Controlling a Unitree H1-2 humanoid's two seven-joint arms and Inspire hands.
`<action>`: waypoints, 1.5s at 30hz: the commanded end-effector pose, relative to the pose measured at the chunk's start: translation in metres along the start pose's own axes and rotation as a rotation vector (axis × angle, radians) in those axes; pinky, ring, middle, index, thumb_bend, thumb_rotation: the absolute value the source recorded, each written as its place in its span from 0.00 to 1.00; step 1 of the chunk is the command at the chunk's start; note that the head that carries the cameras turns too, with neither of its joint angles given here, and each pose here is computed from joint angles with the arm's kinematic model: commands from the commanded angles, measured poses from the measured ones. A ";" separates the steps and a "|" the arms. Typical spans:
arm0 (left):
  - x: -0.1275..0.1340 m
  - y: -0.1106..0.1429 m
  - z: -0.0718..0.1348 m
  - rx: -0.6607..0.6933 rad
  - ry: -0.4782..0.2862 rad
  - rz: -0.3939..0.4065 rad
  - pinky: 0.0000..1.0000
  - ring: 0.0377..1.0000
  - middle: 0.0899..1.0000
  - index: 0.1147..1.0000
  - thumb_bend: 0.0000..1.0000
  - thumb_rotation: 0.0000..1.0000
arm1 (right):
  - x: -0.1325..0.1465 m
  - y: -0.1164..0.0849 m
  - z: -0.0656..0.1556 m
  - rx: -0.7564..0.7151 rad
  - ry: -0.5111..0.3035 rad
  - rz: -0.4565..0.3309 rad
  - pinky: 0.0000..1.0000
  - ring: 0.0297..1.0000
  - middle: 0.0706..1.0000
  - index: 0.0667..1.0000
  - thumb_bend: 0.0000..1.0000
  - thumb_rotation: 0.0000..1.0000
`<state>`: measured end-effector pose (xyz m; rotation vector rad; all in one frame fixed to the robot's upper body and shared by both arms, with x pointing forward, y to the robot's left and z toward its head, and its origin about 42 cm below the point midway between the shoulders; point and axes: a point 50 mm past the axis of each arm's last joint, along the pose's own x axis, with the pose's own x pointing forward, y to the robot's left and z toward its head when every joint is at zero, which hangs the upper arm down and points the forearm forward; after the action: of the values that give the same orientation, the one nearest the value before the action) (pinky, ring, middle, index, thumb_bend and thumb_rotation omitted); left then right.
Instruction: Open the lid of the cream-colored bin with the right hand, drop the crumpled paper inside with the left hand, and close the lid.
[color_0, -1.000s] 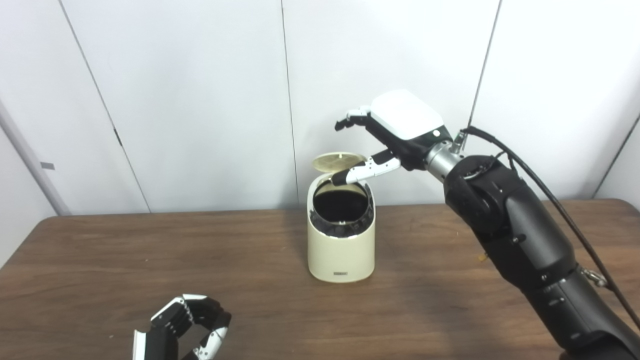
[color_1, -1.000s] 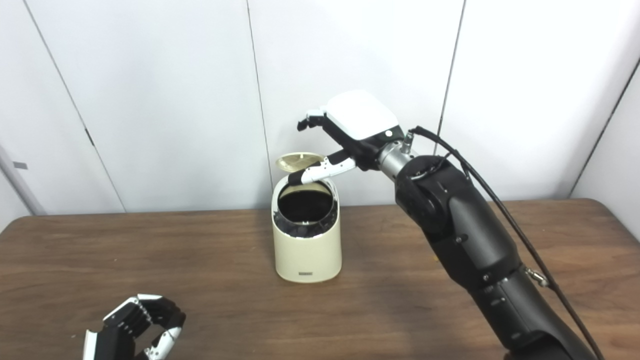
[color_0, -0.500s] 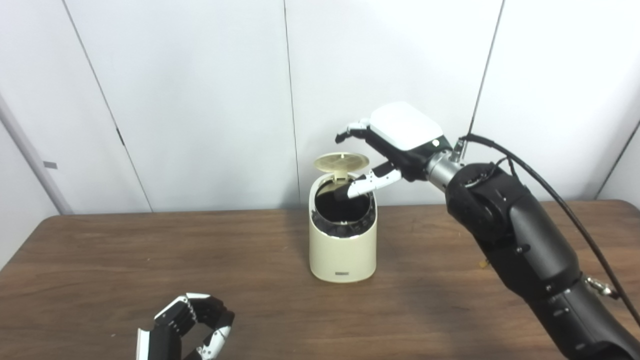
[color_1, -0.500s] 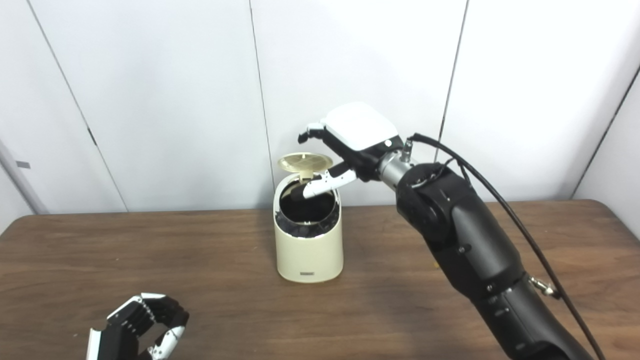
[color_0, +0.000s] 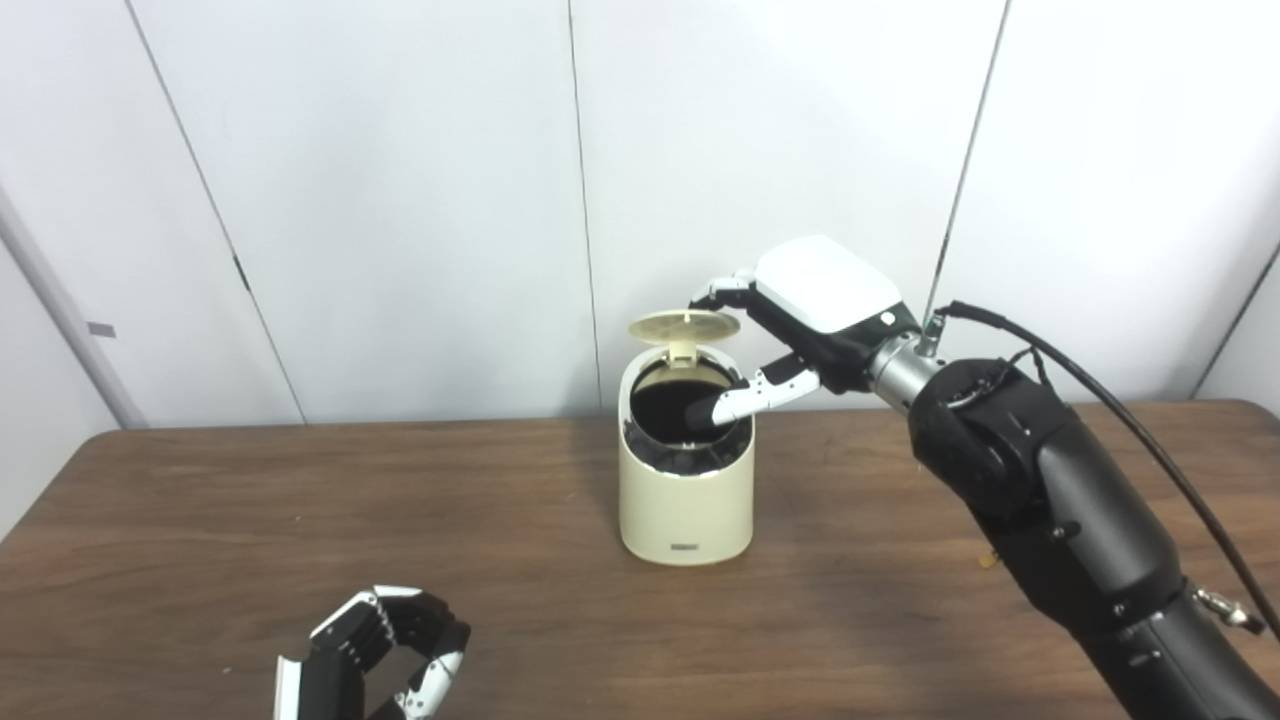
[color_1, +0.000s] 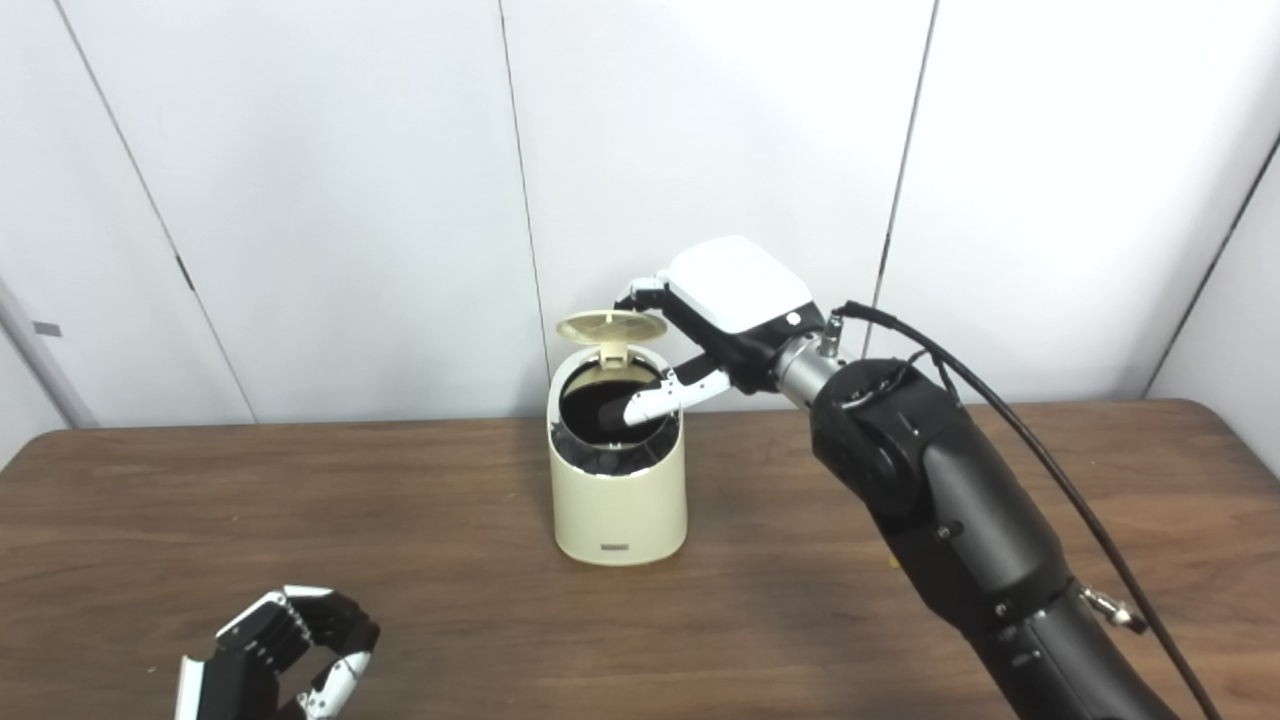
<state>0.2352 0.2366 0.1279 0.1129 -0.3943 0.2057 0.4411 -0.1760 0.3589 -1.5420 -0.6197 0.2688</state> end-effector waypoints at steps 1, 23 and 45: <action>-0.005 -0.006 0.001 -0.010 -0.001 0.005 0.39 0.43 0.44 0.42 0.48 0.05 | 0.001 -0.025 -0.001 -0.046 -0.009 -0.062 0.66 0.73 0.74 0.72 0.86 0.93; -0.004 -0.008 0.000 -0.025 -0.003 0.000 0.39 0.44 0.44 0.42 0.48 0.05 | -0.013 -0.023 0.008 -0.022 -0.051 -0.041 0.68 0.75 0.74 0.73 0.86 0.92; -0.007 -0.013 0.008 -0.009 -0.014 0.006 0.39 0.44 0.44 0.42 0.48 0.05 | -0.015 -0.008 0.016 0.017 -0.072 0.012 0.65 0.74 0.75 0.72 0.89 0.91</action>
<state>0.2337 0.2253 0.1283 0.1072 -0.3920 0.2021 0.4226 -0.1748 0.3433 -1.5408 -0.5967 0.3665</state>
